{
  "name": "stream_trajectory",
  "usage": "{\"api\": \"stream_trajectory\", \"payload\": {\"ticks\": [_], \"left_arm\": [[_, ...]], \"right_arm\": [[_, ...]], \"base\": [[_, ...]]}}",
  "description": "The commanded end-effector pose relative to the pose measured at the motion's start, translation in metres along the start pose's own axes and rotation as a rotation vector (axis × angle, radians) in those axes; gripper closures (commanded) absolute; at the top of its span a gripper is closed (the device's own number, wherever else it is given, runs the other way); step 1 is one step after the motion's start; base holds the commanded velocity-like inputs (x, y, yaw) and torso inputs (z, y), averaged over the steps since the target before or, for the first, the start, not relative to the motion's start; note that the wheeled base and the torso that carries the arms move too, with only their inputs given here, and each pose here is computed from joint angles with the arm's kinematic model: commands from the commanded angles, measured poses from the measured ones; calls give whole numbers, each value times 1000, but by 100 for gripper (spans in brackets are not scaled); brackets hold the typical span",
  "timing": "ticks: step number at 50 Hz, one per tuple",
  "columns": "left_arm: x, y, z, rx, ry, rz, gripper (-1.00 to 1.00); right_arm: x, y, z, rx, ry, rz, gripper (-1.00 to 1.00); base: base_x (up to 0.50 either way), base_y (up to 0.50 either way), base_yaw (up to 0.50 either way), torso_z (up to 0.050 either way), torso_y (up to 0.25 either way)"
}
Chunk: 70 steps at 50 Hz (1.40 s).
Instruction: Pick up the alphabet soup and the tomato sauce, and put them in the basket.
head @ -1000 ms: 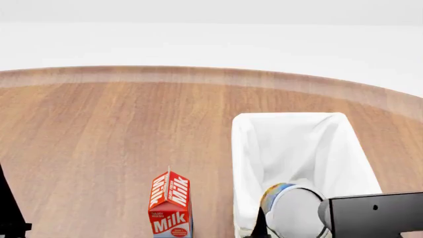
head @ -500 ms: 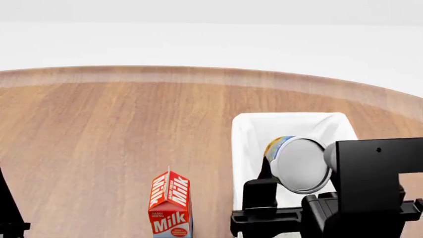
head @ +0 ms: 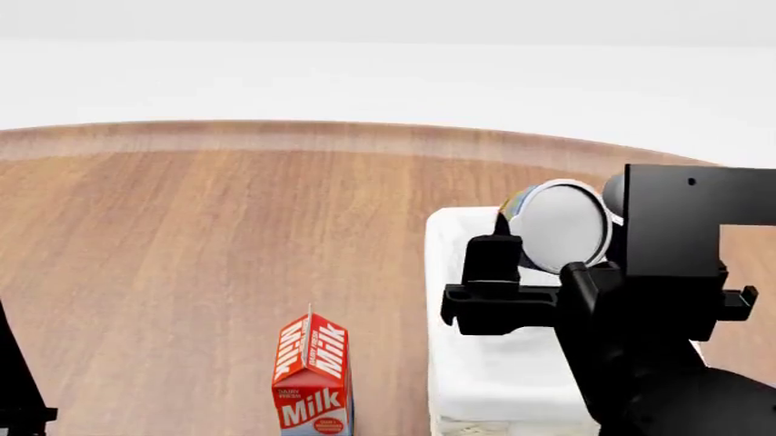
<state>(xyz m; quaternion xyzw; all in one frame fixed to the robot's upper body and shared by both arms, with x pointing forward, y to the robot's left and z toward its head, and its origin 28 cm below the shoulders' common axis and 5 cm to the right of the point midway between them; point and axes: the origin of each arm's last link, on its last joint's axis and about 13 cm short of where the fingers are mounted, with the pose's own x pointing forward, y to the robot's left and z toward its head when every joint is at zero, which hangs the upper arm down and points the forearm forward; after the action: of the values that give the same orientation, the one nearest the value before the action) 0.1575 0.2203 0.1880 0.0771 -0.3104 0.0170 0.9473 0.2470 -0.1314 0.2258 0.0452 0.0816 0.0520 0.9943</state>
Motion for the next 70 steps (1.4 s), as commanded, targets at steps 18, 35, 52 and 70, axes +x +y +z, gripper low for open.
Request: {"api": "stream_trajectory", "payload": {"ticks": [18, 35, 52, 70], "left_arm": [[-1, -2, -2, -6, 3, -5, -100], [0, -2, -4, -10, 7, -5, -100], [0, -2, -5, -11, 11, -7, -100], [-1, -2, -6, -18, 11, -8, -100]], "right_arm": [[81, -25, -23, 38, -22, -145, 100], [118, -27, -33, 25, -10, -174, 100], [149, -22, -48, 33, 52, -210, 100], [164, -17, -51, -23, 122, -252, 100]], "base": [[0, 0, 0, 0, 1], [0, 0, 0, 0, 1], [0, 0, 0, 1, 1], [0, 0, 0, 0, 1]]}}
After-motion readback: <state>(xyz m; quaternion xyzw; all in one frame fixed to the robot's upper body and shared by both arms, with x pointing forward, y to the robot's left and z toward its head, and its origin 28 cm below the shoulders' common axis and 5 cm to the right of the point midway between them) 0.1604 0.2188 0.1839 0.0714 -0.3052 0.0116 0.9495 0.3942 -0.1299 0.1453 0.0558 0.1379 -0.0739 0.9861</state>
